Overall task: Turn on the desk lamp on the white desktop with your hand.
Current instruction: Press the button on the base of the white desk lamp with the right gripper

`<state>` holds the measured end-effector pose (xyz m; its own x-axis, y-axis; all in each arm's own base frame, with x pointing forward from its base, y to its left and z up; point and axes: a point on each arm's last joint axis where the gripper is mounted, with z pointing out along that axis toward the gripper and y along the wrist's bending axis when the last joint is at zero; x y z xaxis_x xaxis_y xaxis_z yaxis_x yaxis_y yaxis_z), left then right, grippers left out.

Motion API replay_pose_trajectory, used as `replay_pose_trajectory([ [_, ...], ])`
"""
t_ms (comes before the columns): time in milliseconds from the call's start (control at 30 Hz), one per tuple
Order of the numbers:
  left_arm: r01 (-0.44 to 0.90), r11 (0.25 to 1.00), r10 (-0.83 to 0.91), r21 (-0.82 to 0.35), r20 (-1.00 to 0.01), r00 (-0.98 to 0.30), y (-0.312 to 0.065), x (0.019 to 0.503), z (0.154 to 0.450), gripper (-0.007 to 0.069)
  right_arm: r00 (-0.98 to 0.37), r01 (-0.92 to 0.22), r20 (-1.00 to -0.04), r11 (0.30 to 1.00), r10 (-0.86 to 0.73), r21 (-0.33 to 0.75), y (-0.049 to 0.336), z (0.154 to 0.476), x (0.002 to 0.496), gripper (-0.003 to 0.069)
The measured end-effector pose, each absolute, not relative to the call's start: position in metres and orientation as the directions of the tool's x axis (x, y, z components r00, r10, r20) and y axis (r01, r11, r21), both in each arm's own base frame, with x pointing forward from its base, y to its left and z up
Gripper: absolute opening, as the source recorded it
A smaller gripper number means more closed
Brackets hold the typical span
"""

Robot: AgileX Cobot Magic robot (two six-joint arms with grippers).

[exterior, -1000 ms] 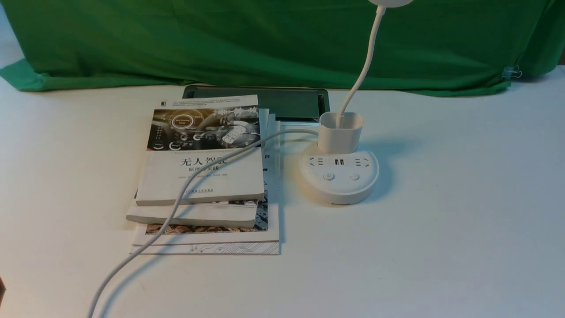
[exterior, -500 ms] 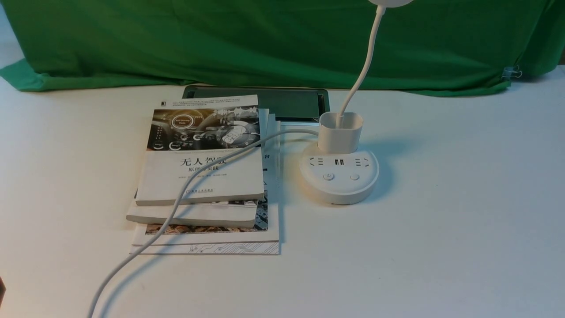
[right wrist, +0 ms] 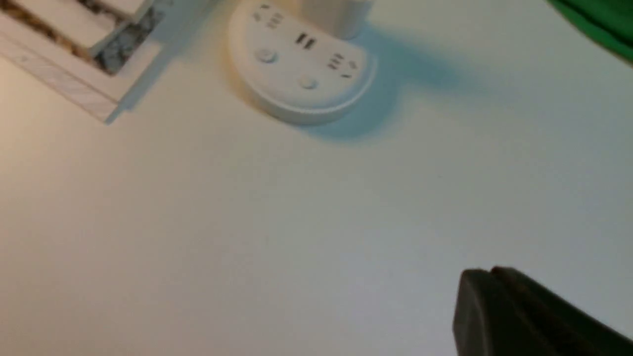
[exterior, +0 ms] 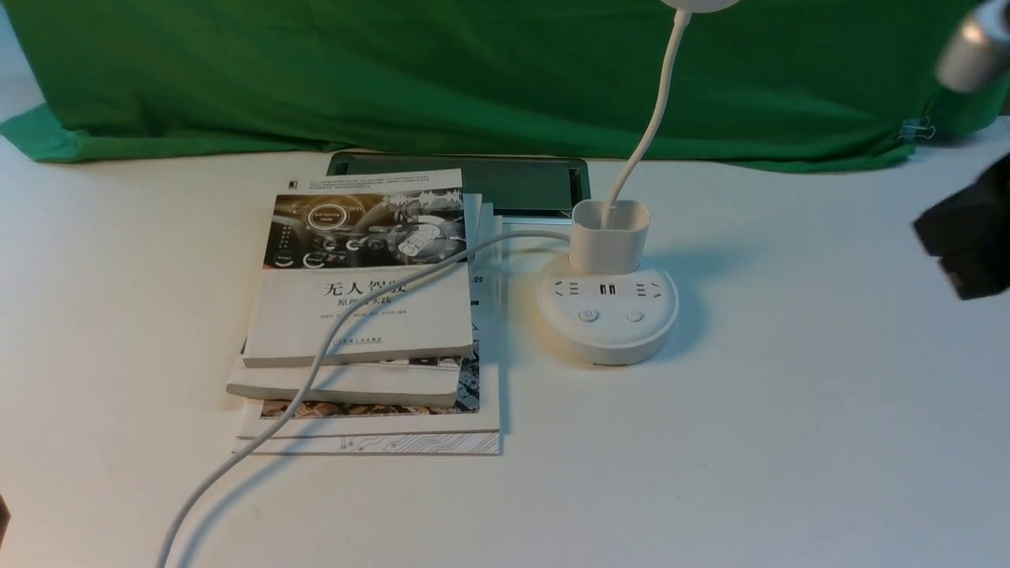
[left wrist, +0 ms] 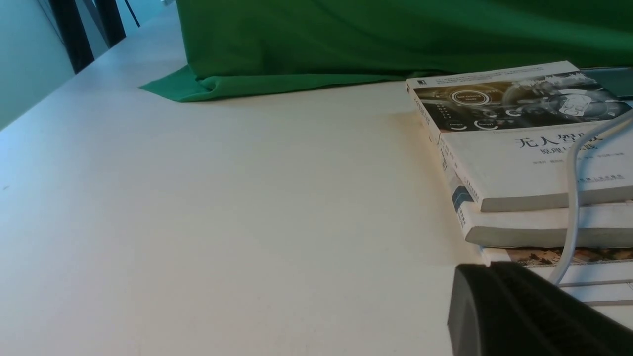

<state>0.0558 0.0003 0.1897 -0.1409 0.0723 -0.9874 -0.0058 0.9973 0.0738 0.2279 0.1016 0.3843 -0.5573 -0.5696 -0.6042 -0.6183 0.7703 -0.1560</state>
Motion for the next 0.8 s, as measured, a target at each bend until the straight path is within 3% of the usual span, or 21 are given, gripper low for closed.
replay_pose_trajectory([
  [167,-0.006,0.997,0.072,0.074,-0.987,-0.141,0.000,0.056,0.190,0.0021,-0.556,-0.676,-0.546,0.723,-0.627,-0.141,0.138,0.359,0.270,0.0027],
  [433,-0.006,0.997,0.072,0.074,-0.987,-0.141,0.000,0.056,0.190,0.0021,-0.598,-0.688,-0.468,0.716,-0.651,-0.117,0.164,0.305,0.323,0.0027],
  [633,-0.006,0.997,0.072,0.074,-0.987,-0.141,0.000,0.056,0.190,0.0021,-0.602,-0.680,-0.472,0.723,-0.645,-0.120,0.179,0.252,0.357,0.0031],
  [800,-0.006,0.997,0.072,0.074,-0.987,-0.141,0.000,0.056,0.190,0.0021,-0.594,-0.674,-0.491,0.727,-0.637,-0.129,0.185,0.232,0.369,0.0034],
])
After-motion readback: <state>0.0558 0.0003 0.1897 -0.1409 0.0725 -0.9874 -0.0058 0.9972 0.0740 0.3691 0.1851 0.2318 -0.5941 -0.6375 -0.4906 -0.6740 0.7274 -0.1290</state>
